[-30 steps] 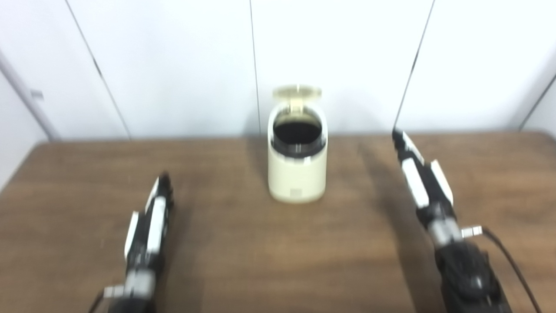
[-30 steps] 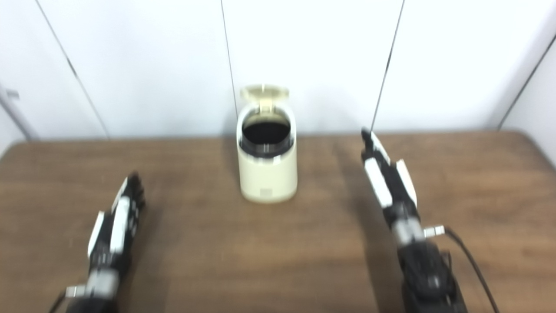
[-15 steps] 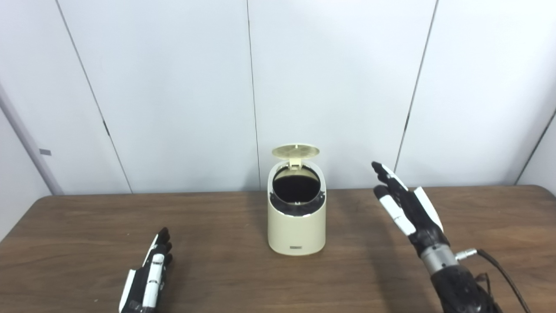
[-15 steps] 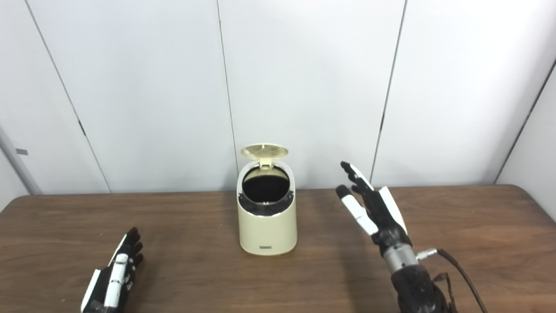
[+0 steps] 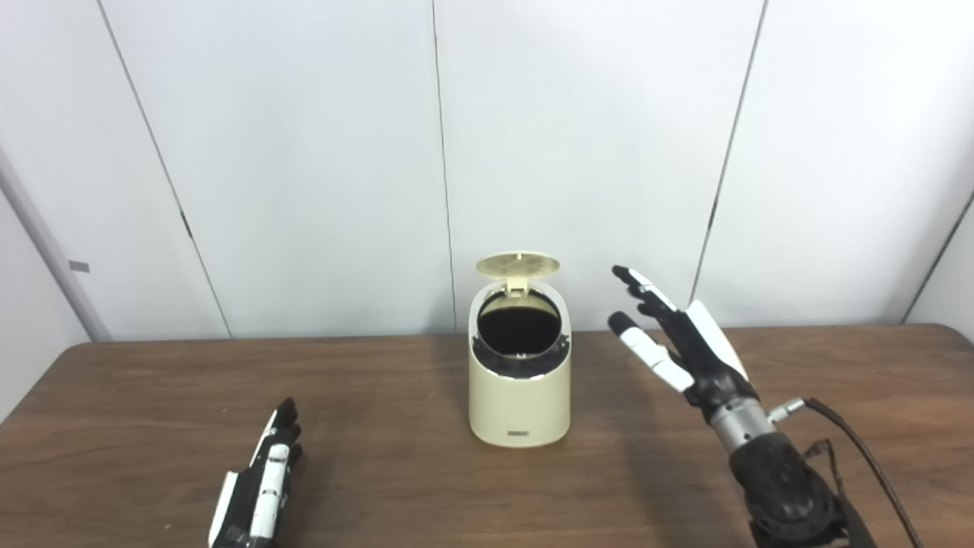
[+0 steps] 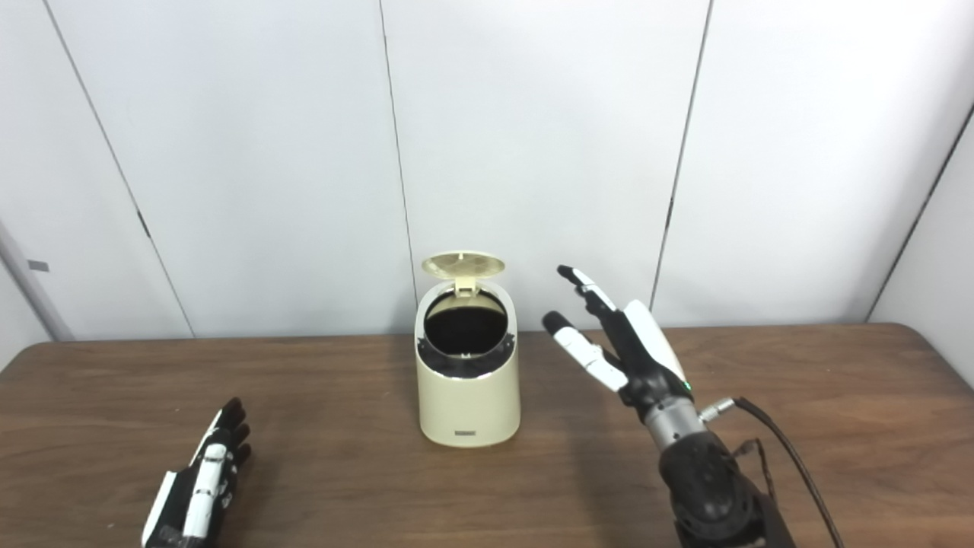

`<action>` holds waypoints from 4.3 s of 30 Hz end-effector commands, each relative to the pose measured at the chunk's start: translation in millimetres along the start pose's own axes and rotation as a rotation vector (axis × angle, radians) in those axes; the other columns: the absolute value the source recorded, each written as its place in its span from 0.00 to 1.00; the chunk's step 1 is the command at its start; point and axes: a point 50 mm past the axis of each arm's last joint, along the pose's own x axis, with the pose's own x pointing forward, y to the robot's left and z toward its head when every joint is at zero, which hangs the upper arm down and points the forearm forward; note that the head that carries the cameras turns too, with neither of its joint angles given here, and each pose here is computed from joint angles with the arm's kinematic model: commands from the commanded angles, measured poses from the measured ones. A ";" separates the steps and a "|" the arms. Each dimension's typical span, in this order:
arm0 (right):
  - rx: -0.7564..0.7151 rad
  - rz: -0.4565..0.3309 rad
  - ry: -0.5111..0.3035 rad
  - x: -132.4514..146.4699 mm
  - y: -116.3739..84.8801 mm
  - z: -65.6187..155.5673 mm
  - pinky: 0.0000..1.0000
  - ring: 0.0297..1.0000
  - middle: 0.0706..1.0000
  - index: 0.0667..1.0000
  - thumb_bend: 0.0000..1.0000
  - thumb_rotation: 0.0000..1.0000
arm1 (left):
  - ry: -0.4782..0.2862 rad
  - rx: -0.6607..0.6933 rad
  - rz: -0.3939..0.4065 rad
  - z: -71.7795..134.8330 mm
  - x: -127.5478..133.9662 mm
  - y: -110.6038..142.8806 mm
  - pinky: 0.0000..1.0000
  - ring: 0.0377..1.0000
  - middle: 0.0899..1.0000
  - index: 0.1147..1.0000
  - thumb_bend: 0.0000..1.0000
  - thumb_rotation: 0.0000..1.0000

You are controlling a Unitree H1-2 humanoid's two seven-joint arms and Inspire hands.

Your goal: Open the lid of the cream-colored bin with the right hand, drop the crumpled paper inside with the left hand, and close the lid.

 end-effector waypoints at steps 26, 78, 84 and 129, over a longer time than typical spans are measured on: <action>-0.177 0.046 -0.222 59.6 -29.8 70.6 0.85 0.91 0.92 0.90 0.52 1.00 | 0.024 -0.048 0.006 -13.5 -10.4 -11.3 1.00 1.00 1.00 1.00 0.31 0.79; -0.457 0.315 -0.227 43.6 -16.7 69.4 0.91 0.97 0.90 0.89 0.61 1.00 | 0.028 -0.030 -0.012 -13.5 -5.2 -17.8 1.00 1.00 1.00 1.00 0.37 0.70; -0.467 0.331 -0.232 41.7 -9.5 65.8 0.94 0.98 0.91 0.89 0.61 1.00 | 0.022 -0.044 -0.010 -11.8 -5.7 -18.2 1.00 1.00 1.00 1.00 0.36 0.67; -0.696 0.407 -0.278 0.8 17.4 38.7 1.00 1.00 0.93 0.84 0.61 1.00 | 0.023 -0.060 0.023 -13.1 -8.2 -13.9 1.00 1.00 1.00 1.00 0.38 0.65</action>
